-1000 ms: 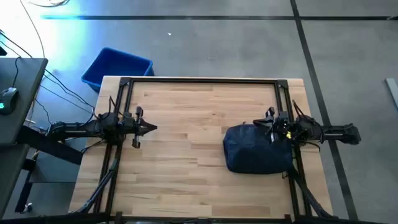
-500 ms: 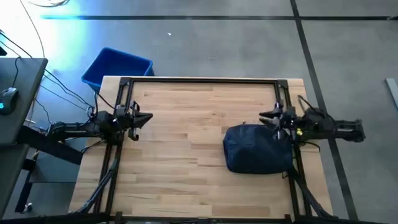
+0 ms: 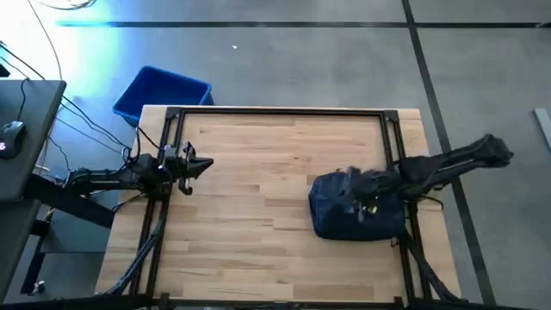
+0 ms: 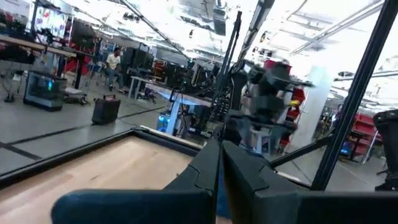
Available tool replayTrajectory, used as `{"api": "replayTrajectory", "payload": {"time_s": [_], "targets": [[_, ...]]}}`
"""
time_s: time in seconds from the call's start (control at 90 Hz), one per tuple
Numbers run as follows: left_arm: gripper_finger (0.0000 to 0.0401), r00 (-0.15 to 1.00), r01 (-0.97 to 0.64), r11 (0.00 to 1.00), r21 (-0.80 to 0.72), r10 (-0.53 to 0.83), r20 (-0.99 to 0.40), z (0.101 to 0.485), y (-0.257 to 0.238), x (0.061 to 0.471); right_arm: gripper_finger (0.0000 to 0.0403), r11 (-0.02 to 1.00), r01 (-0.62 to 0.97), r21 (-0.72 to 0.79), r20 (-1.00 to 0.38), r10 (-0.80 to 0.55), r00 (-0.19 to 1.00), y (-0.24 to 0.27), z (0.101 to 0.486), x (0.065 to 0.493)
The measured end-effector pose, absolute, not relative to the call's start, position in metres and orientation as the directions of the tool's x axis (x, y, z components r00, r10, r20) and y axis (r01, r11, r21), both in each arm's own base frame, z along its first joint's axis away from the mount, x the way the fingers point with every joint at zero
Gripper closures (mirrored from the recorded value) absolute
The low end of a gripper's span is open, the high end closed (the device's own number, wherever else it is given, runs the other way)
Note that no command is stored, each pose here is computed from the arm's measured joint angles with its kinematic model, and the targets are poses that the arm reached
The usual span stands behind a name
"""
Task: Unpack backpack
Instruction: Open the backpack
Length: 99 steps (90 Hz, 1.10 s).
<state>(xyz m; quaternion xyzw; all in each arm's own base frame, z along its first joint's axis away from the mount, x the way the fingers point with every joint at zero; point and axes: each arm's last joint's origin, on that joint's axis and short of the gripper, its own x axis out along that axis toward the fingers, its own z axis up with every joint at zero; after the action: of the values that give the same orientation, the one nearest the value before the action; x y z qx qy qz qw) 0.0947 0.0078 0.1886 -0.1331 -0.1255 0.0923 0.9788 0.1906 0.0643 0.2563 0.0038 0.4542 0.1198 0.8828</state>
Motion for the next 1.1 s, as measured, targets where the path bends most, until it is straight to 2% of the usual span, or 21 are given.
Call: {"api": "replayTrajectory", "payload": {"time_s": [0.1, 0.189, 0.444, 0.667, 0.9, 1.0, 1.1], "targets": [[0.0401, 0.951, -0.147, 0.947, -0.285, 0.214, 0.222, 0.189, 0.008, 0.095, 0.0147, 0.97, -0.234, 0.07, -0.894, 0.165, 0.417, 0.088, 0.265, 0.196], [0.0401, 0.95, -0.145, 0.947, -0.285, 0.214, 0.229, 0.189, 0.008, 0.095, 0.0147, 0.981, -0.19, 0.028, -0.95, 0.085, 0.301, 0.107, 0.267, 0.193], [0.0401, 0.95, -0.14, 0.948, -0.286, 0.21, 0.23, 0.189, 0.008, 0.095, 0.0147, 0.995, 0.096, 0.036, -0.999, 0.032, 0.041, 0.151, 0.238, 0.166], [0.0401, 0.955, -0.11, 0.952, -0.284, 0.18, 0.234, 0.19, 0.007, 0.095, 0.0147, 0.985, 0.129, -0.114, -0.993, -0.114, -0.005, 0.167, 0.205, 0.151], [0.0401, 0.938, -0.091, 0.955, -0.281, 0.177, 0.298, 0.196, 0.007, 0.093, 0.0151, 0.914, 0.102, -0.392, -0.92, -0.391, -0.022, 0.159, 0.173, 0.151], [0.0401, 0.939, -0.083, 0.963, -0.256, 0.162, 0.303, 0.196, 0.006, 0.093, 0.0183, 0.886, 0.116, -0.449, -0.892, -0.452, -0.006, 0.155, 0.168, 0.157], [0.0401, 0.949, -0.028, 0.971, -0.236, 0.1, 0.299, 0.196, 0.004, 0.093, 0.0246, 0.877, 0.151, -0.456, -0.888, -0.459, -0.017, 0.15, 0.166, 0.163]]}}
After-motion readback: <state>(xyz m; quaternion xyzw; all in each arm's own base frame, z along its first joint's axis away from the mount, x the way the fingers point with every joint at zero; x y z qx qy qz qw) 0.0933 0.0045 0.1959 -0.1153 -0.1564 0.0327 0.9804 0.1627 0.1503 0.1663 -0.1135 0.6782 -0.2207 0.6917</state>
